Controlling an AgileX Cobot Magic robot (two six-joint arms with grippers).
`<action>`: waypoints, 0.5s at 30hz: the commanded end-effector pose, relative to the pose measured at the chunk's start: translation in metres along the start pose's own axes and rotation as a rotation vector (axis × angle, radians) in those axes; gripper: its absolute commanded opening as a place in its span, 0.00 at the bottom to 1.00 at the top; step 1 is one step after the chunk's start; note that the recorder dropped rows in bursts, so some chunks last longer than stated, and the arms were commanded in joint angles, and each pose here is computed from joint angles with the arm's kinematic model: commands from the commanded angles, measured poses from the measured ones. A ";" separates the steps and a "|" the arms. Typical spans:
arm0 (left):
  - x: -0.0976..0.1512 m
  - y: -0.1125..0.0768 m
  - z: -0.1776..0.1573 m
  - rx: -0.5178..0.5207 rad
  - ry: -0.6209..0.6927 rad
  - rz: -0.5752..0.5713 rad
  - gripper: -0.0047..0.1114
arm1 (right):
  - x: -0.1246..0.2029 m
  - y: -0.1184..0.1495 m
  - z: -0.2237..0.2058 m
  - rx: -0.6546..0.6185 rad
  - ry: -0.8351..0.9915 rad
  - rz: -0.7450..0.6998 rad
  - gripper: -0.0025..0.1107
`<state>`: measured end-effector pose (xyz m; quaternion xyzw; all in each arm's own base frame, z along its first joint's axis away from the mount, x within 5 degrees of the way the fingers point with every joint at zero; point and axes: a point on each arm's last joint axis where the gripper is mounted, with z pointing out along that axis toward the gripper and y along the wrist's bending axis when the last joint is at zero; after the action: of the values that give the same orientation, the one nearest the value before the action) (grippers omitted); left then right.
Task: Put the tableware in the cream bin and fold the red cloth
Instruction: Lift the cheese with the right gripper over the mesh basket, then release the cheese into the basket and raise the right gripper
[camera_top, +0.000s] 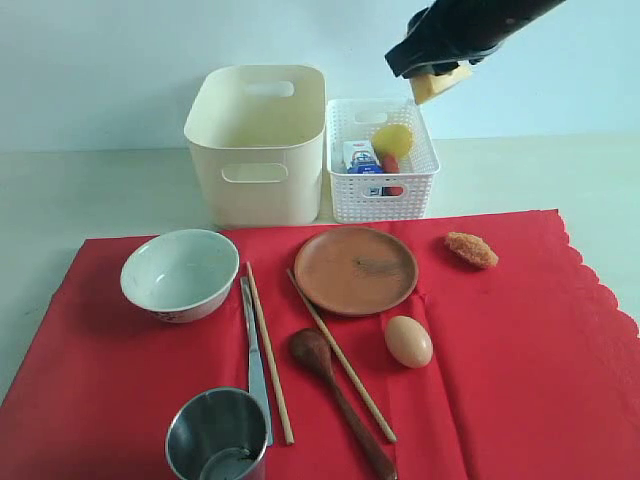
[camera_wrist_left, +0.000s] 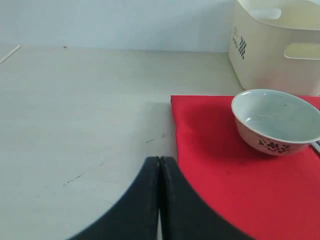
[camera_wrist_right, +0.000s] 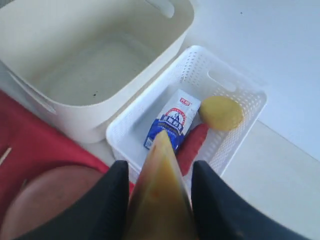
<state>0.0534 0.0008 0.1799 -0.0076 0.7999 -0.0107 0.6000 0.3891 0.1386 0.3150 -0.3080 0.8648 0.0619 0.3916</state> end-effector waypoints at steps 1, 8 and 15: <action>-0.001 0.000 -0.001 0.001 -0.016 -0.002 0.04 | -0.001 -0.015 0.038 0.018 -0.015 0.053 0.02; -0.001 0.000 -0.001 0.001 -0.016 -0.002 0.04 | 0.015 -0.038 0.122 0.014 0.002 0.151 0.02; -0.001 0.000 -0.001 0.001 -0.016 -0.002 0.04 | 0.025 -0.045 0.181 0.005 0.026 0.142 0.40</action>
<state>0.0534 0.0008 0.1799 -0.0076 0.7999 -0.0107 0.6000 0.5133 0.1533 0.1753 -0.2451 0.8933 0.0842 0.3671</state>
